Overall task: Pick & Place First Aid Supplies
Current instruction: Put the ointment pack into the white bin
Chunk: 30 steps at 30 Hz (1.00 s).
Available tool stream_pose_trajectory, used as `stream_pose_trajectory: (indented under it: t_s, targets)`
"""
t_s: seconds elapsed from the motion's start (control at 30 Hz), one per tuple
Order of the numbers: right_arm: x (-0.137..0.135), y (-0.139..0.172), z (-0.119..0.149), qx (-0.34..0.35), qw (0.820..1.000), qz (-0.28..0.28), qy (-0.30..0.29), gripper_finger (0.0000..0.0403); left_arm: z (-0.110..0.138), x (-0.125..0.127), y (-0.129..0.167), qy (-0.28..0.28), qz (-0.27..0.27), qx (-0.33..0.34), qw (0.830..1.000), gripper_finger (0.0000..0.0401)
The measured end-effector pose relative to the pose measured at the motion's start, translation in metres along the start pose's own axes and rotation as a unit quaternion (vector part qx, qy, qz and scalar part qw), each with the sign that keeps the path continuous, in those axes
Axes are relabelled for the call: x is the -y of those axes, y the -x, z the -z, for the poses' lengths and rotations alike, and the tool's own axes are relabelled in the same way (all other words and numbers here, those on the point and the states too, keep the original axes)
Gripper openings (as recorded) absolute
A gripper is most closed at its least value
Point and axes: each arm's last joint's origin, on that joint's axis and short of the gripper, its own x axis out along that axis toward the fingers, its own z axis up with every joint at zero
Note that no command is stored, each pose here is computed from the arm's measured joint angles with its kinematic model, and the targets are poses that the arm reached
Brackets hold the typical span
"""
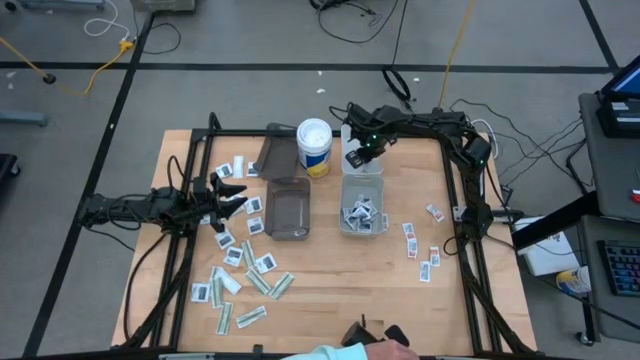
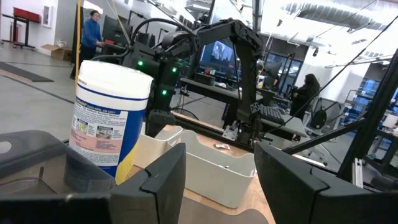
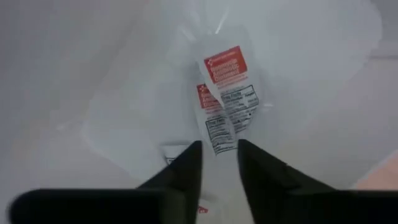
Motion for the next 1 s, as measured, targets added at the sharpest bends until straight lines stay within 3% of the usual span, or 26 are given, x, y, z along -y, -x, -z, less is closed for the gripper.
stream_pose_trajectory:
  t_s: [0.13,0.27,0.63,0.8,1.0]
  targets:
    - [0.0,0.001,-0.001,0.002,1.0,0.0,0.003,0.0165,0.0,0.0,0.0,0.0,0.0,0.0,1.0,0.0196]
    - [-0.002,0.017,-0.004,0.021,1.0,-0.005,-0.003,0.0201,0.0,0.0,0.0,0.0,0.0,0.0,1.0,0.0196]
    - [0.008,0.052,0.016,-0.01,0.999,0.006,-0.031,0.0212,0.0,0.0,0.0,0.0,0.0,0.0,1.0,0.0196]
    - [0.017,0.063,0.049,0.004,1.0,0.002,-0.023,0.0212,0.0,0.0,0.0,0.0,0.0,0.0,1.0,0.0196]
    - [0.025,0.07,0.112,0.009,1.0,-0.001,-0.012,0.0212,0.0,0.0,0.0,0.0,0.0,0.0,1.0,0.0196]
